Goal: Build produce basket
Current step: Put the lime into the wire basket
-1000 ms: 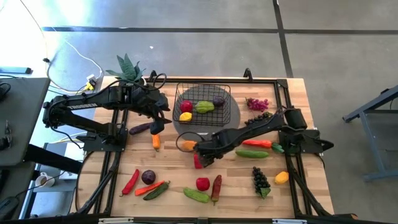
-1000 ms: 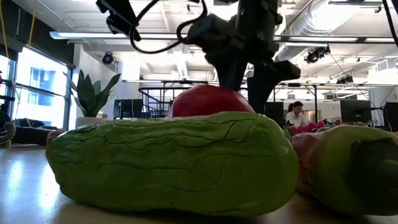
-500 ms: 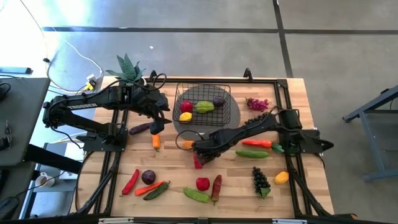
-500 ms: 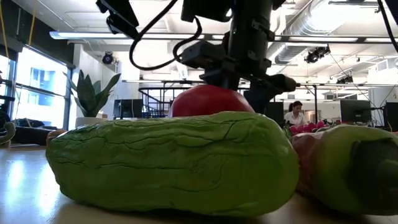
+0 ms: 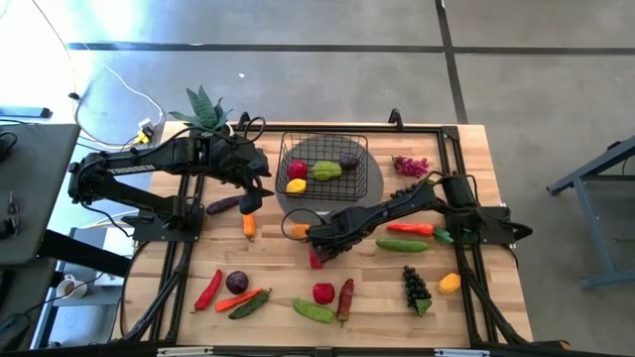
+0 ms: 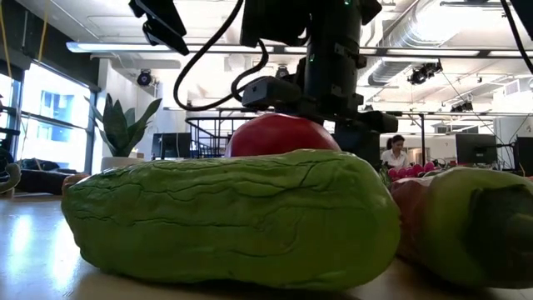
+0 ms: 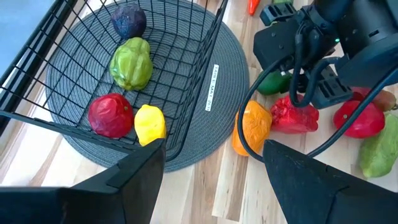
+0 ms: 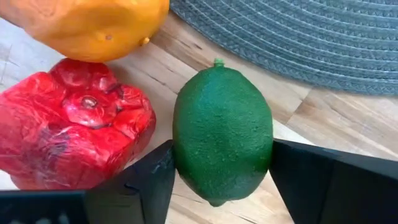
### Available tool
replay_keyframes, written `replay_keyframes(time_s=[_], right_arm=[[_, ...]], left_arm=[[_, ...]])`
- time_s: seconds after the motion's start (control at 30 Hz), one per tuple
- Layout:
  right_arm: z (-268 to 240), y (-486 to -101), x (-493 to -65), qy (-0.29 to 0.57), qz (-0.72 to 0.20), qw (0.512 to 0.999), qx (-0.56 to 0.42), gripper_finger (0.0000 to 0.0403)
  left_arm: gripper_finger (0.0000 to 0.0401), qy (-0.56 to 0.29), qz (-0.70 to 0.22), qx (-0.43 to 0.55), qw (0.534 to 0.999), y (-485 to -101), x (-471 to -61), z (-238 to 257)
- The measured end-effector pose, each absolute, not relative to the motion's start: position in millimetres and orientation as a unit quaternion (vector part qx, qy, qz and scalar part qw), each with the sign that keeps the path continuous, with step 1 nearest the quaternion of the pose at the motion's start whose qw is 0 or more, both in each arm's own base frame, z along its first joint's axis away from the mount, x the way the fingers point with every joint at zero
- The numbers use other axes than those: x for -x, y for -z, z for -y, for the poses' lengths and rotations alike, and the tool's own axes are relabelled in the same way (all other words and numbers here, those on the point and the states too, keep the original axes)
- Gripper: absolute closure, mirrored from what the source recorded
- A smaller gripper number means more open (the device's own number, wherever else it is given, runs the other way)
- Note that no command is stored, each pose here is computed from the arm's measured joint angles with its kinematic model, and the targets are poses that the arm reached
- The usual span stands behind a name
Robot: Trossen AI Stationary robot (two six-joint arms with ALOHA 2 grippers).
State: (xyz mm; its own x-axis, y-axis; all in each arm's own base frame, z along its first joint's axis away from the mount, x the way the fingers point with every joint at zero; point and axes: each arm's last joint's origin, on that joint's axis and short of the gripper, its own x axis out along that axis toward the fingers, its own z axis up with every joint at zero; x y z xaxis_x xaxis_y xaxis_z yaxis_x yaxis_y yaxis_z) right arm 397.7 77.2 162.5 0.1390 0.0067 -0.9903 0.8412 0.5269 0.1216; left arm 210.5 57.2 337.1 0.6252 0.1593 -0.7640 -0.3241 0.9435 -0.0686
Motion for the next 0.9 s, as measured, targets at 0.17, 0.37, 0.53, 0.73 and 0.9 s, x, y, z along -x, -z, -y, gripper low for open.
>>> replay_keyframes(time_s=[0.17,0.37,0.53,0.73,0.9], right_arm=[[-78,-164,-397,0.311,-0.578,0.657,-0.371,0.0238],[-78,-177,-392,0.306,-0.578,0.663,-0.365,0.0244],[-76,-198,-386,0.299,-0.561,0.677,-0.371,0.0244],[-73,-232,-378,0.267,-0.530,0.712,-0.376,0.0244],[-65,-266,-369,0.233,-0.492,0.749,-0.378,0.0244]], left_arm=[[0.0139,-0.135,-0.412,0.100,0.896,-337,-210,-57],[0.0139,-0.135,-0.412,0.100,0.896,-337,-210,-57],[0.0139,-0.135,-0.412,0.100,0.895,-337,-210,-57],[0.0139,-0.135,-0.412,0.100,0.896,-337,-210,-57],[0.0139,-0.135,-0.412,0.100,0.896,-337,-210,-57]])
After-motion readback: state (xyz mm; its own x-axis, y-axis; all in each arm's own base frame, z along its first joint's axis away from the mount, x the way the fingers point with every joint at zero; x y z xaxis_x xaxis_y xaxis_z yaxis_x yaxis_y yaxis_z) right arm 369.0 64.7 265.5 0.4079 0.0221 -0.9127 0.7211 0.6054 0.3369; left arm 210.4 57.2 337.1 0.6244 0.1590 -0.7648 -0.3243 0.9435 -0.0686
